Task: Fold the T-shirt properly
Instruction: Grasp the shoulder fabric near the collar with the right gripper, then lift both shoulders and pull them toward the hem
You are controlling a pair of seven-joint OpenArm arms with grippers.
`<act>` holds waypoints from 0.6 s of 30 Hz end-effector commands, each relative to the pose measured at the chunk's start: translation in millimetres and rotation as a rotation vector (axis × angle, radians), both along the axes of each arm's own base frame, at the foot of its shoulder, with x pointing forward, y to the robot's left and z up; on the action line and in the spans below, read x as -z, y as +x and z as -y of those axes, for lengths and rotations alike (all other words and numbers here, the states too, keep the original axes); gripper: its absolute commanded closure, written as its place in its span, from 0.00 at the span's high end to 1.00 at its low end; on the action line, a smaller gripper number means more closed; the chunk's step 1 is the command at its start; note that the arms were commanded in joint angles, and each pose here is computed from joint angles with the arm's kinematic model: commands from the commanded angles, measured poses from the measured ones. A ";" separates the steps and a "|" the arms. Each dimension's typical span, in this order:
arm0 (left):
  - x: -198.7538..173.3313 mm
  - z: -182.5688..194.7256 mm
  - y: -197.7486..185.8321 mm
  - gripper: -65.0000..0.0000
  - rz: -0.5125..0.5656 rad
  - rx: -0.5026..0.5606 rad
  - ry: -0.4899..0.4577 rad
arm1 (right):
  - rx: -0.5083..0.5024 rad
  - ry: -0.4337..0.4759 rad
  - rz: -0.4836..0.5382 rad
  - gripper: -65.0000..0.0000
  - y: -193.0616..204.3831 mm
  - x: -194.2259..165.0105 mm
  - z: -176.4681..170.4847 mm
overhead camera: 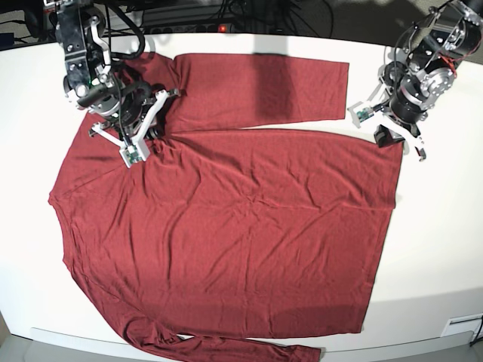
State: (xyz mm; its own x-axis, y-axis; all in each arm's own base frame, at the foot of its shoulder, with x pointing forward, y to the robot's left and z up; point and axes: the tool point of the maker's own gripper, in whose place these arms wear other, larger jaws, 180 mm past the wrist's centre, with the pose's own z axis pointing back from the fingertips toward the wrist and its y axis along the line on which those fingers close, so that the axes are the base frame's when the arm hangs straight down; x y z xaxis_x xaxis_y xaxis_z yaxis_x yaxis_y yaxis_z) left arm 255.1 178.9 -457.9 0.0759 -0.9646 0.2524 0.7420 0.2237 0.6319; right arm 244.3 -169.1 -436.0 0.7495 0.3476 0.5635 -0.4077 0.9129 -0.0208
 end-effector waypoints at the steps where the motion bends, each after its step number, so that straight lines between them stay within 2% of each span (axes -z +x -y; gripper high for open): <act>1: -2.2 0.1 0.2 0.00 -0.001 0.000 -0.011 | -0.007 -0.007 0.028 0.00 6.8 -9.5 1.7; 9: -39.3 13.5 27.6 0.00 0.154 -0.021 -0.061 | -0.056 0.005 0.160 0.00 25.1 -53.5 -16.3; 14: -53.7 1.9 52.1 0.00 0.199 -0.065 -0.018 | -0.072 -0.007 0.215 0.00 33.7 -70.6 -20.2; 18: -65.7 0.7 67.5 0.00 0.237 -0.075 -0.018 | -0.070 -0.026 0.233 0.00 41.9 -76.0 -17.2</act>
State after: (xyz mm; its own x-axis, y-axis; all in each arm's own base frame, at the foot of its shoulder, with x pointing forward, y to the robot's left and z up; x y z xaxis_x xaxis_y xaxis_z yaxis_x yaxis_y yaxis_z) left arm 312.8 173.6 -405.4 0.0945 -0.9515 0.2928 0.5902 0.2904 0.7532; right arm 277.4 -151.5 -373.1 0.6096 0.4119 0.6773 -0.4545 0.8816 -0.1271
